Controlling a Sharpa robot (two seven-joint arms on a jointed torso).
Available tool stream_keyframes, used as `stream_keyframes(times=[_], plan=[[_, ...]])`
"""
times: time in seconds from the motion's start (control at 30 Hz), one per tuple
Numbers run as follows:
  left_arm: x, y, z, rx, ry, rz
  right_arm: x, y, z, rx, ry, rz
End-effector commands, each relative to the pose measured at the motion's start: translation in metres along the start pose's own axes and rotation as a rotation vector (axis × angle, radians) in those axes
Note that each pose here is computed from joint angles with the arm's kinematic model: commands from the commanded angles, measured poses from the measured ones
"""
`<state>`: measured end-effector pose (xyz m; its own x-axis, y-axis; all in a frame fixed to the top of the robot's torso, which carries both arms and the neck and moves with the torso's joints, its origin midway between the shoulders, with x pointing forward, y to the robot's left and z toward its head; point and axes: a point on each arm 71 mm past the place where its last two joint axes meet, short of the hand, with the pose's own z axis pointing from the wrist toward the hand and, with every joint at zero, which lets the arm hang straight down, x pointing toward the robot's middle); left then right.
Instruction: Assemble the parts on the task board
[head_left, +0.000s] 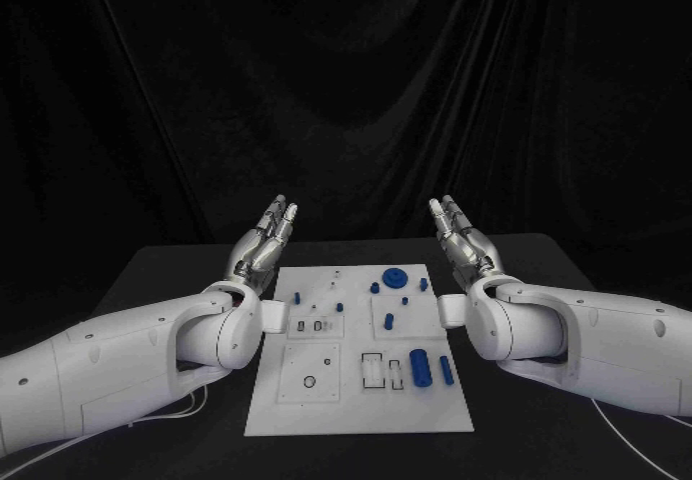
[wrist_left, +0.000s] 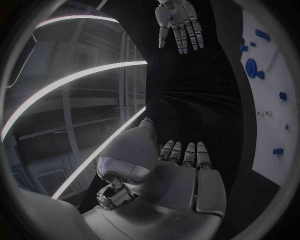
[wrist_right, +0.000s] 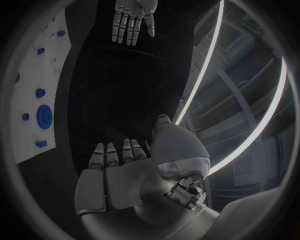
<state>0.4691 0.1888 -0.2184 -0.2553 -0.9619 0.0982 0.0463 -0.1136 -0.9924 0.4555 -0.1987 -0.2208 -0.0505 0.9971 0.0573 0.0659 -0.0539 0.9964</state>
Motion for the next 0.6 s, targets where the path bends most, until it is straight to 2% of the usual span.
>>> stream_keyframes(times=[0.03,0.13,0.23,0.43,0.47,0.6], plan=[[0.007,-0.0135,0.0018,0.131,0.147,-0.179,0.0,0.001,0.0,-0.001,0.0,0.061],[0.0069,-0.0177,0.0022,0.165,0.198,-0.234,0.0,0.001,0.0,-0.001,0.0,0.061],[0.0065,-0.0201,0.0024,0.184,0.226,-0.266,0.0,0.001,0.0,-0.001,0.0,0.061],[0.0061,-0.0222,0.0025,0.2,0.248,-0.293,0.0,0.001,0.0,-0.001,0.0,0.061],[-0.0038,-0.0136,-0.001,0.156,0.285,-0.333,-0.001,0.003,0.006,-0.039,0.073,0.015],[-0.008,-0.0136,-0.003,0.149,0.27,-0.321,-0.001,0.002,0.007,-0.024,0.096,0.013]])
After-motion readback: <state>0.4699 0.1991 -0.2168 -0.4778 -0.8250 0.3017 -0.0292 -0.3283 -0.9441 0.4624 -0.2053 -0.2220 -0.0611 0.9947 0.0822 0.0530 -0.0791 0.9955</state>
